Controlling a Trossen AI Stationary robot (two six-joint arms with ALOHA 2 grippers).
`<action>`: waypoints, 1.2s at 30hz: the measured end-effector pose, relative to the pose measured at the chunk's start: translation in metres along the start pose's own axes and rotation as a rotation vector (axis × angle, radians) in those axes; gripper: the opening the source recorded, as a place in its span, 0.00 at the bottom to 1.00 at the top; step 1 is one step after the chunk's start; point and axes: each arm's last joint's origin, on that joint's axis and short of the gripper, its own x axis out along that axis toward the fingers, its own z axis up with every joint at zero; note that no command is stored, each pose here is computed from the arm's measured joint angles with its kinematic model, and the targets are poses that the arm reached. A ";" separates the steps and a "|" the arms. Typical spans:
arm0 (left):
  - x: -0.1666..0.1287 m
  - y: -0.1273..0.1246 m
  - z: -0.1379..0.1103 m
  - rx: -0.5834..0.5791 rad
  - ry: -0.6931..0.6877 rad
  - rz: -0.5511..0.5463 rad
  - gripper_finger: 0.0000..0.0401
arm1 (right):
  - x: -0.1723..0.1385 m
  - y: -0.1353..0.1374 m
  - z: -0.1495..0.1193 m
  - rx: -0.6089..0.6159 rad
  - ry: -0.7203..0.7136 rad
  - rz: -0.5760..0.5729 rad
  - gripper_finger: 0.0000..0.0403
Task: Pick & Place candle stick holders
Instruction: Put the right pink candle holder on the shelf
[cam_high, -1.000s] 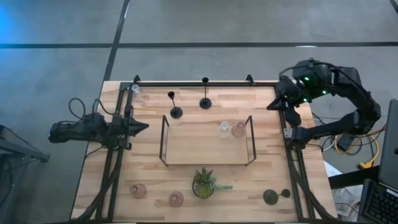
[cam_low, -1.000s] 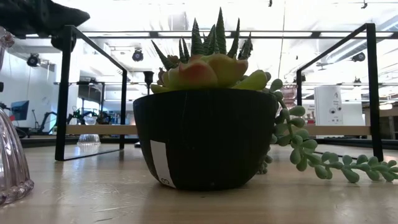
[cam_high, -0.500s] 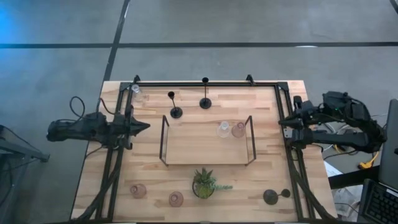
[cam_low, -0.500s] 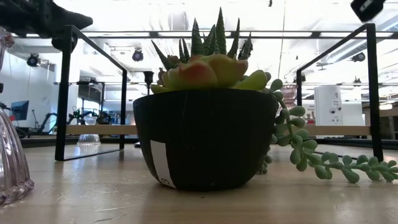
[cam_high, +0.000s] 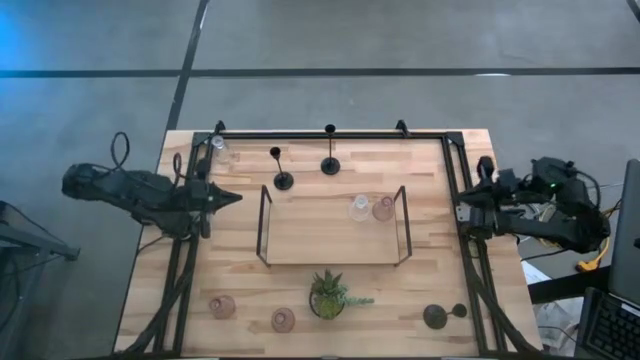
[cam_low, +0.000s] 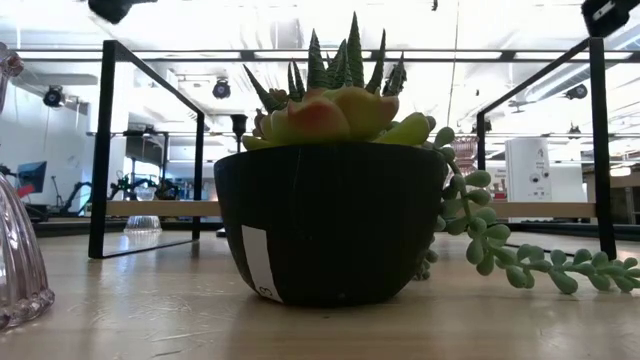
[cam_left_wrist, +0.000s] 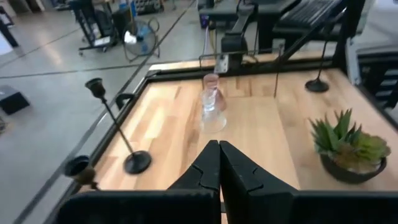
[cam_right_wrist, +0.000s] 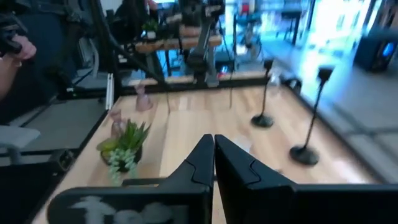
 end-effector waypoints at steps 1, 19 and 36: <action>-0.001 -0.001 0.005 0.011 0.016 0.006 0.00 | -0.002 0.000 0.002 -0.033 -0.008 -0.003 0.02; 0.004 -0.068 0.036 -0.049 0.267 -0.217 0.01 | 0.001 -0.004 -0.001 -0.042 0.023 -0.137 0.02; 0.041 -0.173 0.066 0.102 0.401 -0.381 0.03 | 0.001 -0.004 -0.001 -0.041 0.023 -0.139 0.02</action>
